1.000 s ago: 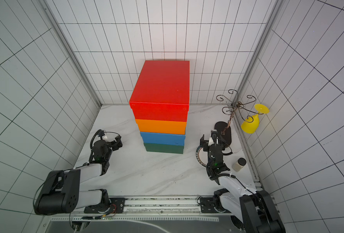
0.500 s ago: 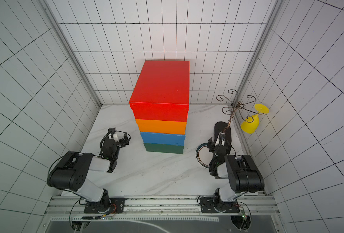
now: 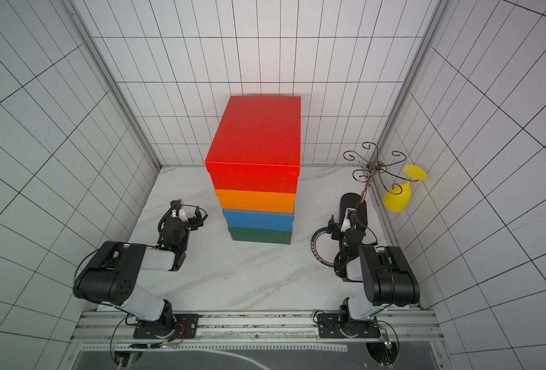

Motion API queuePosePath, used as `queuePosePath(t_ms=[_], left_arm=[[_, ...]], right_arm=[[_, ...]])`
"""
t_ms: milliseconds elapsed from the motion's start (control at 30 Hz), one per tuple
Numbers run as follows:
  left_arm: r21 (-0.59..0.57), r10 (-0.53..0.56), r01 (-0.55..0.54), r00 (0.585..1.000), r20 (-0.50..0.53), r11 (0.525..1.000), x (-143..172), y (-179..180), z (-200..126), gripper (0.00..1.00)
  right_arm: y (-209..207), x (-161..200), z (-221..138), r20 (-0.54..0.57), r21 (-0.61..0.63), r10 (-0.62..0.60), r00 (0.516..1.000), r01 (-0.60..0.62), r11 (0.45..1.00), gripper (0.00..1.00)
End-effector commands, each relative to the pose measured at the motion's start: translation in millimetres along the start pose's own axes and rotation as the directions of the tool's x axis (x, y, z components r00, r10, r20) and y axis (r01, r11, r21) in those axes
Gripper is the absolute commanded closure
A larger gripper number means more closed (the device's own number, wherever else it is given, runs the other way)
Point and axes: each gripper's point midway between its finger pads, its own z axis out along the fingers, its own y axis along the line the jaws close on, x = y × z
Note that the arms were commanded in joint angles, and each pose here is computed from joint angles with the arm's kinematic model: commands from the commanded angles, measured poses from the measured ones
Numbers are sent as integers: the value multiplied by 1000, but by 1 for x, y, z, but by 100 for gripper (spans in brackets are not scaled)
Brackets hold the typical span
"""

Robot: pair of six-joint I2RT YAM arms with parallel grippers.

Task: Stack the shoeboxes
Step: Reset both arms

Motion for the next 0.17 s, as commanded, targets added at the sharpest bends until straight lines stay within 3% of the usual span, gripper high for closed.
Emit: queuePosePath(t_ms=[0, 133], left_arm=[[21, 23, -23, 1000, 16, 1000, -9, -5, 3, 2], [21, 21, -21, 1000, 13, 1000, -9, -5, 3, 2]], right_arm=[[0, -29, 9, 86, -6, 11, 996, -10, 1000, 1], [0, -29, 9, 83, -5, 9, 997, -8, 1000, 1]])
